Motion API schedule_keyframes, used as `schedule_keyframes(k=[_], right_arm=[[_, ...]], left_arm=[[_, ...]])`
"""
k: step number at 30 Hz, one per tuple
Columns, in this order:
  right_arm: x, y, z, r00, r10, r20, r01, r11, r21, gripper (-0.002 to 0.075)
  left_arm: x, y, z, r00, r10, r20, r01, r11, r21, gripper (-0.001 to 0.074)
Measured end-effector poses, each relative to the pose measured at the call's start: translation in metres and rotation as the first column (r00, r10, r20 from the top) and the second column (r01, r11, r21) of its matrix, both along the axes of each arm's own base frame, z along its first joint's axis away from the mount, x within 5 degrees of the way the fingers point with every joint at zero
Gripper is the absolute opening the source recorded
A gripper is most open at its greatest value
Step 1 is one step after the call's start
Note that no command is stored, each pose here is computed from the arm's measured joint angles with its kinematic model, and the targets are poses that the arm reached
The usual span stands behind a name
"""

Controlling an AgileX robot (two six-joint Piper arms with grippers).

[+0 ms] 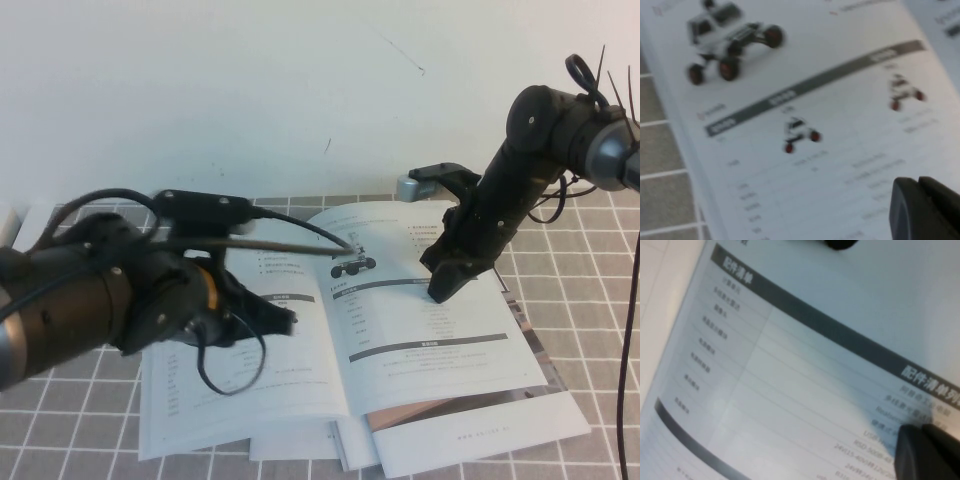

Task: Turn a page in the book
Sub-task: Open the closed book

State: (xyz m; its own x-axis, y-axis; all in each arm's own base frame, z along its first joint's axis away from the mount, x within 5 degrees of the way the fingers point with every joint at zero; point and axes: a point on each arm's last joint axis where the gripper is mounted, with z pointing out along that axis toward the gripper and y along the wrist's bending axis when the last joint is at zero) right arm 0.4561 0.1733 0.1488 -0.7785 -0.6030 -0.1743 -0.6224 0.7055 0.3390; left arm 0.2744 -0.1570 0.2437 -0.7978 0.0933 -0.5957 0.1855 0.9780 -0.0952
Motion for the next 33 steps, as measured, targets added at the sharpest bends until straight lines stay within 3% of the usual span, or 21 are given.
schedule_keyframes(k=[4,14,23,28,33], right_arm=[[0.0,-0.001,-0.001,0.999,-0.03,-0.009,0.03,0.999,-0.019,-0.0001],[0.0,-0.002,-0.001,0.99,-0.136,-0.045,0.134,0.99,-0.043,-0.0001],[0.0,-0.002,-0.001,0.987,-0.15,-0.05,0.147,0.988,-0.044,-0.0001],[0.0,-0.002,-0.001,0.992,-0.121,-0.04,0.119,0.992,-0.041,-0.0001],[-0.002,-0.005,0.024,0.997,-0.076,0.032,0.077,0.996,-0.041,-0.0001]], left_arm=[[0.016,0.009,-0.013,1.0,0.011,0.0,-0.011,1.0,0.012,-0.0004],[0.032,0.0,-0.057,0.998,-0.034,-0.052,0.036,0.998,0.044,-0.0004],[0.037,-0.004,-0.088,0.992,-0.048,-0.113,0.057,0.995,0.077,-0.0004],[0.037,-0.004,-0.079,0.994,-0.057,-0.089,0.063,0.995,0.071,-0.0004],[0.033,0.001,-0.03,0.995,-0.1,-0.007,0.1,0.99,0.1,-0.0004]])
